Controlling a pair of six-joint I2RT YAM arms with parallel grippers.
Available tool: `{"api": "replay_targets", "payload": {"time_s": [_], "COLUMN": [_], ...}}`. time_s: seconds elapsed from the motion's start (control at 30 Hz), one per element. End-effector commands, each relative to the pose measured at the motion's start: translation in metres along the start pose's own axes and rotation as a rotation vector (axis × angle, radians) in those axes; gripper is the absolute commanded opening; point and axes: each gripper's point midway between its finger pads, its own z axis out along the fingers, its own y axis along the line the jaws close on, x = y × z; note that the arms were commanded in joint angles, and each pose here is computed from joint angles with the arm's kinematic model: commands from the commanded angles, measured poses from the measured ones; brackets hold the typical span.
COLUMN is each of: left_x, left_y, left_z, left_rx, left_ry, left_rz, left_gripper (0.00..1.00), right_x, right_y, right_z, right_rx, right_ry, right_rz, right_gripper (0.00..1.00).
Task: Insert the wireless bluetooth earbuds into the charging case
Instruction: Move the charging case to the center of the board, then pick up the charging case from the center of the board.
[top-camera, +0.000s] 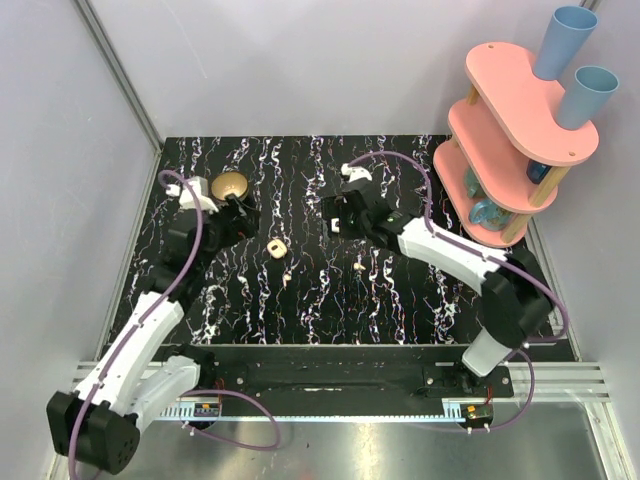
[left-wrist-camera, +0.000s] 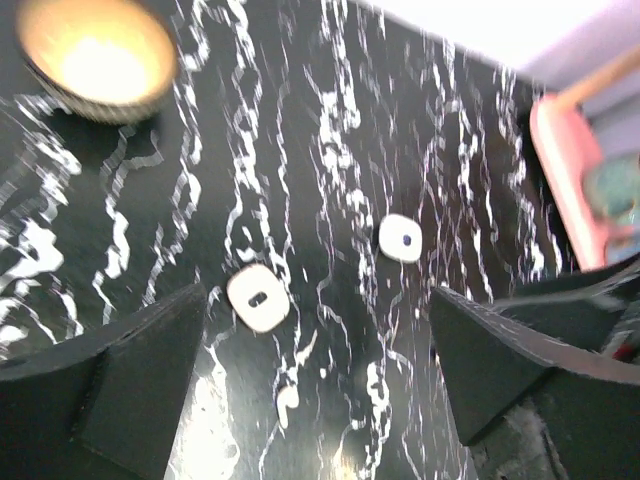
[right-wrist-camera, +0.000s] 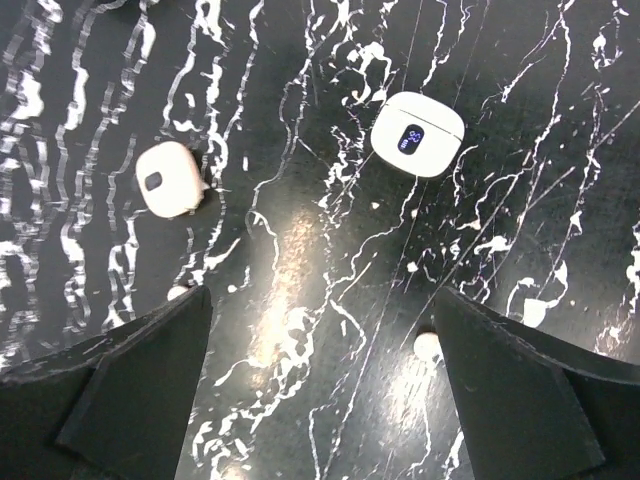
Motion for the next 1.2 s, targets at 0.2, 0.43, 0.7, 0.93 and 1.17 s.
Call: {"api": "replay_targets", "payload": {"time_s": [0.2, 0.43, 0.7, 0.93, 1.17], "left_x": [-0.069, -0.081, -0.081, -0.077, -0.074], "left_y": [0.009, 0.013, 0.017, 0.021, 0.022], "left_z": [-0.049, -0.070, -0.079, -0.077, -0.073], "left_rx": [-0.092, -0.114, -0.130, -0.144, -0.145], "left_ry": [-0.198, -0.248, -0.267, -0.257, -0.250], "left_rz": [0.053, 0.072, 0.055, 0.053, 0.043], "left_gripper": [0.99, 0.99, 0.99, 0.99, 0.99], "right_x": [0.018, 0.036, 0.058, 0.054, 0.069], "right_y": [0.050, 0.093, 0.116, 0.117, 0.121], "right_z": [0.050, 0.089, 0.125, 0.142, 0.152], "right_rx": [-0.254, -0.300, -0.320, -0.292, -0.303], "right_ry": [0.044, 0.062, 0.060, 0.028, 0.066], "right_rz": [-0.182, -0.332, -0.435, -0.519, -0.524], "right_gripper": [0.94, 0.88, 0.83, 0.77, 0.78]}}
